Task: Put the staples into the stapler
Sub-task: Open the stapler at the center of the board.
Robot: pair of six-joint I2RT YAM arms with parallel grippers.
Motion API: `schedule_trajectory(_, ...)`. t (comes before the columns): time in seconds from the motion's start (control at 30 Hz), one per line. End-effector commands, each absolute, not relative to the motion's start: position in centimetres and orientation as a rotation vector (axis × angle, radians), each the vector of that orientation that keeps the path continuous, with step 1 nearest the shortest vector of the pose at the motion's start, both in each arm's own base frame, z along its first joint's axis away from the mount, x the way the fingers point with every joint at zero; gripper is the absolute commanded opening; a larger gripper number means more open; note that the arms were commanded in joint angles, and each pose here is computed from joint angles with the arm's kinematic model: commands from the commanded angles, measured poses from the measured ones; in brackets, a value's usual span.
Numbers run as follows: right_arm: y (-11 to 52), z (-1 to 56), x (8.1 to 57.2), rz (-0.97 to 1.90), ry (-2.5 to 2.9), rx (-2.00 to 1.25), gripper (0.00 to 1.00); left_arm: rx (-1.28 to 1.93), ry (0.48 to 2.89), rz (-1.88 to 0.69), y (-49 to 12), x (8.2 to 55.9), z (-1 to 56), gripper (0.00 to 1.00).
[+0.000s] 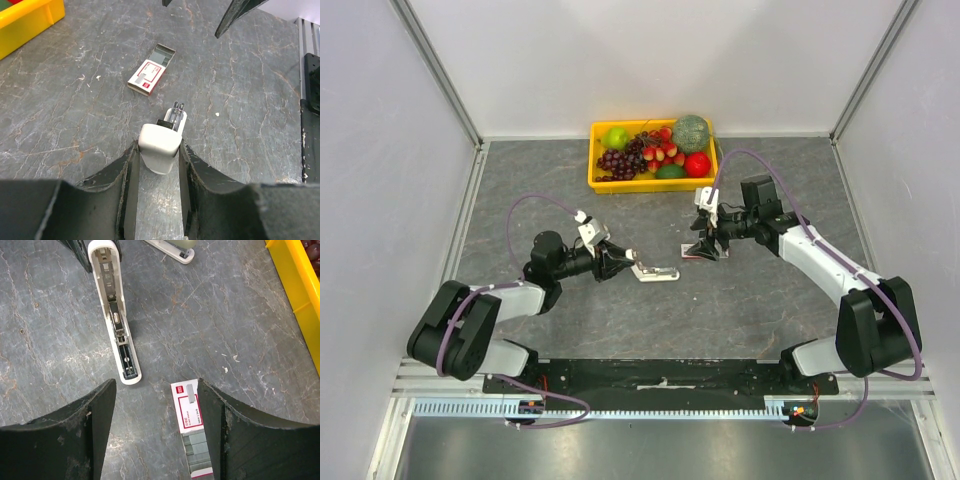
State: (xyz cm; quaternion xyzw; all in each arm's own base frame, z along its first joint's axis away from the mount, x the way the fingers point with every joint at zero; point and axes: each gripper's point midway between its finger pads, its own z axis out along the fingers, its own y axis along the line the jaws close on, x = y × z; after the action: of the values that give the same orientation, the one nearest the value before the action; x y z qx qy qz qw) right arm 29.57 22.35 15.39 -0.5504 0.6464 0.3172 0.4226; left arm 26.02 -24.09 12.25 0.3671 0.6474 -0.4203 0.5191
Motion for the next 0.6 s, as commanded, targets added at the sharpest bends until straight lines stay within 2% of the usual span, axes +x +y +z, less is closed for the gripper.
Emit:
schedule_trajectory(0.0,21.9,16.3,29.8,0.773,1.577,-1.373,0.73,0.894,1.408,-1.015,-24.7,26.1,14.9,0.02)
schedule_trajectory(0.57,21.1,16.7,29.8,0.780,1.564,-1.344,0.73,1.004,1.376,-0.999,-24.7,27.0,14.4,0.03)
